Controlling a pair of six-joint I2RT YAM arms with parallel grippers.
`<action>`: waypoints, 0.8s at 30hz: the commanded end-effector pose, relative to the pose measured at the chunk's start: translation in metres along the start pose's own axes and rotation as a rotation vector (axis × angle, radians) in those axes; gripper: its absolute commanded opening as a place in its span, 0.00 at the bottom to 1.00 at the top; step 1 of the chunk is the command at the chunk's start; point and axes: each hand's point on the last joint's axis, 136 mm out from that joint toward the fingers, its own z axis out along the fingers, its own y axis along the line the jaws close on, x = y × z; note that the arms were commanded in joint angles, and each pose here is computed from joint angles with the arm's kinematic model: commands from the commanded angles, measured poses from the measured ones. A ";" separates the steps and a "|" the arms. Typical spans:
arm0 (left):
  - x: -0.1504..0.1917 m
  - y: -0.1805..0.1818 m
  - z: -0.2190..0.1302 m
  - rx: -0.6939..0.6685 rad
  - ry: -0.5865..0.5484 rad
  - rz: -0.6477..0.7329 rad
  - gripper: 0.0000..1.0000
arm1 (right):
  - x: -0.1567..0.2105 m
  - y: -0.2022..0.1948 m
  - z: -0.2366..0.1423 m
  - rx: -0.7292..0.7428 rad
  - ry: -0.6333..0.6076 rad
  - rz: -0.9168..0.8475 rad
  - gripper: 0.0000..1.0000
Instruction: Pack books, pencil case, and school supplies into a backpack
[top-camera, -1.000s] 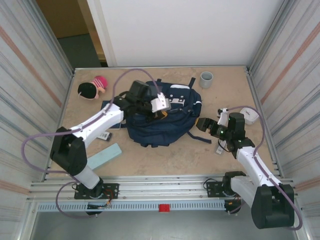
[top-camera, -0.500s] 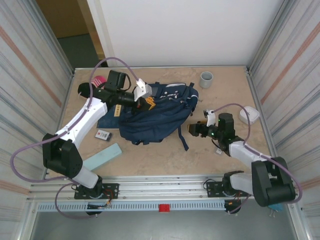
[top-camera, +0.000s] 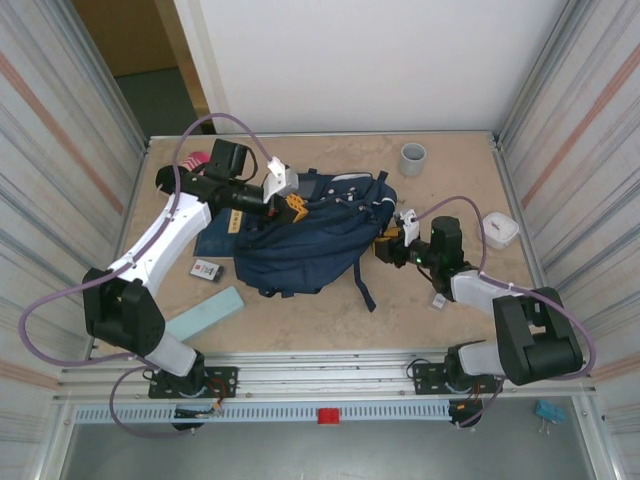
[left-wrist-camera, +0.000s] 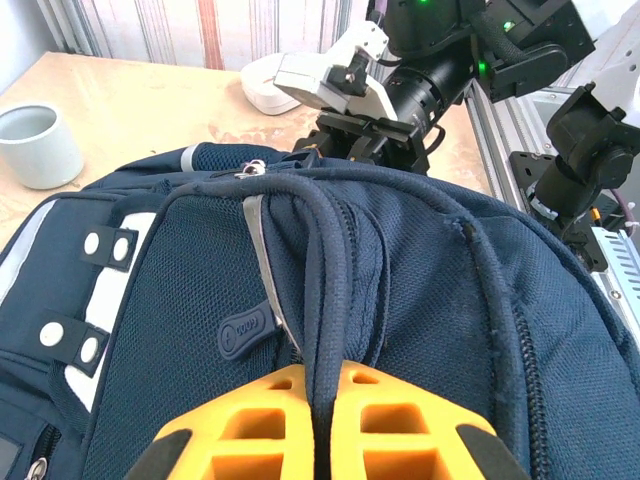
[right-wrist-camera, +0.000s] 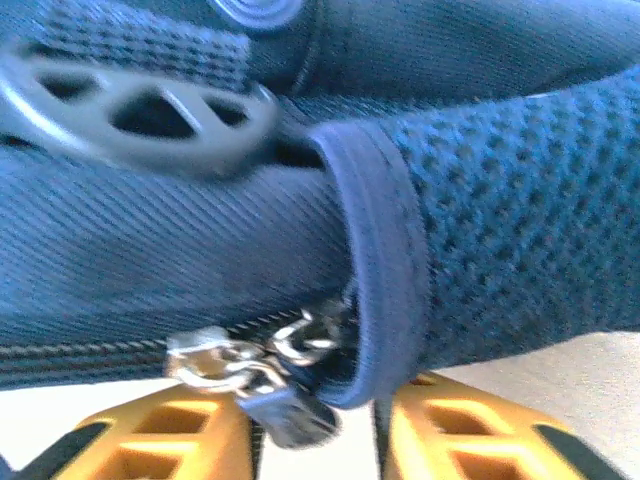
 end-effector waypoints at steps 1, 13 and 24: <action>-0.039 -0.008 -0.018 -0.019 -0.096 0.136 0.00 | -0.022 0.018 -0.006 -0.067 -0.046 -0.076 0.25; -0.015 0.036 -0.009 -0.304 0.038 0.111 0.00 | -0.027 0.031 -0.029 -0.033 -0.017 -0.078 0.00; 0.004 0.071 -0.003 -0.615 0.202 0.076 0.00 | -0.018 0.059 -0.030 -0.101 0.122 0.062 0.03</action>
